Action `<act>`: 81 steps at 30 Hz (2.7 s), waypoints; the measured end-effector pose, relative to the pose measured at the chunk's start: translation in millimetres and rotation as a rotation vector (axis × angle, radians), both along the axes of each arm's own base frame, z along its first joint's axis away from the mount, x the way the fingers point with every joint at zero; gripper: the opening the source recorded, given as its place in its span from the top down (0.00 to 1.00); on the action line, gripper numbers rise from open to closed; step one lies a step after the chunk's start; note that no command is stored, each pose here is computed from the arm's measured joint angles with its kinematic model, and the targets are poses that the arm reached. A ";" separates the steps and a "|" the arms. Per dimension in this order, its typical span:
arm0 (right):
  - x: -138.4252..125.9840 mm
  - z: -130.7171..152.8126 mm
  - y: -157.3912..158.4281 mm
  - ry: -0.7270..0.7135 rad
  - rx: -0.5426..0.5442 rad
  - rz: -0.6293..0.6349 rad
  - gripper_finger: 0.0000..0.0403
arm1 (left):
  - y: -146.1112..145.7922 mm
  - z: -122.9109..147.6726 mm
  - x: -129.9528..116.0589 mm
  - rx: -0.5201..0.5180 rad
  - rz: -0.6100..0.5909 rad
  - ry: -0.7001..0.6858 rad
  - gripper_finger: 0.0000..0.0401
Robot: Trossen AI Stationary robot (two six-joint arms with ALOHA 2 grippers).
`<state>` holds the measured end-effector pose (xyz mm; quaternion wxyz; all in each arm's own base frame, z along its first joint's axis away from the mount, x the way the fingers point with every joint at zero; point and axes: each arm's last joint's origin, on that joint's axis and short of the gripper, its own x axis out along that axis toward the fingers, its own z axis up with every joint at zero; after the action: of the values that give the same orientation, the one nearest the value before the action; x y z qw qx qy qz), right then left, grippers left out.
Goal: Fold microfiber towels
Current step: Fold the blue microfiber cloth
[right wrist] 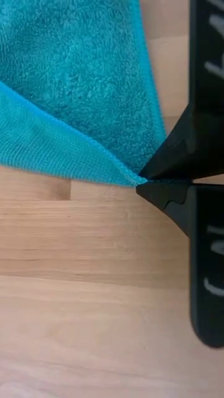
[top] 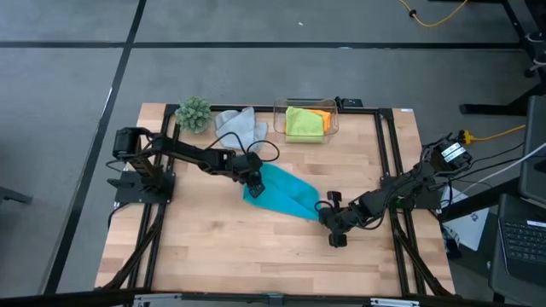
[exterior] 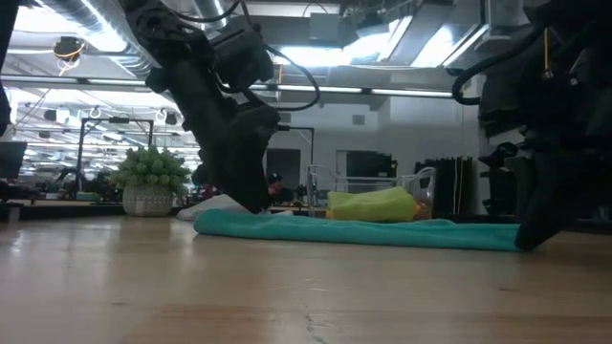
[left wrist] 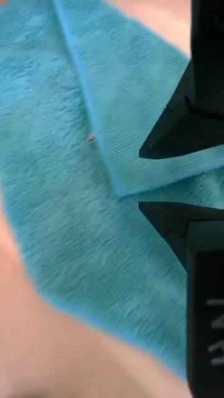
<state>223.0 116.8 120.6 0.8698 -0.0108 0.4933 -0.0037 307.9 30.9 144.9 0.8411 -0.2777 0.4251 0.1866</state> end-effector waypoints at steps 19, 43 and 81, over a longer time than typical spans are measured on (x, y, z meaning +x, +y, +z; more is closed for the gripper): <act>0.3 0.3 0.1 -0.003 0.003 -0.002 0.99 | -11.4 -9.9 10.8 -0.176 -0.097 -0.060 0.73; 0.4 0.4 0.1 -0.003 -0.007 0.016 0.99 | -16.5 -6.1 16.2 -0.019 -0.080 -0.115 0.73; 11.4 70.8 -2.2 -0.054 -0.280 -0.149 0.99 | -66.6 78.6 -15.1 0.244 -0.154 -0.283 1.00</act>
<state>234.4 114.7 191.5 0.8701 -0.0953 0.4637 -0.1371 292.9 -35.7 223.5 0.9316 -0.1638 0.2967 0.1312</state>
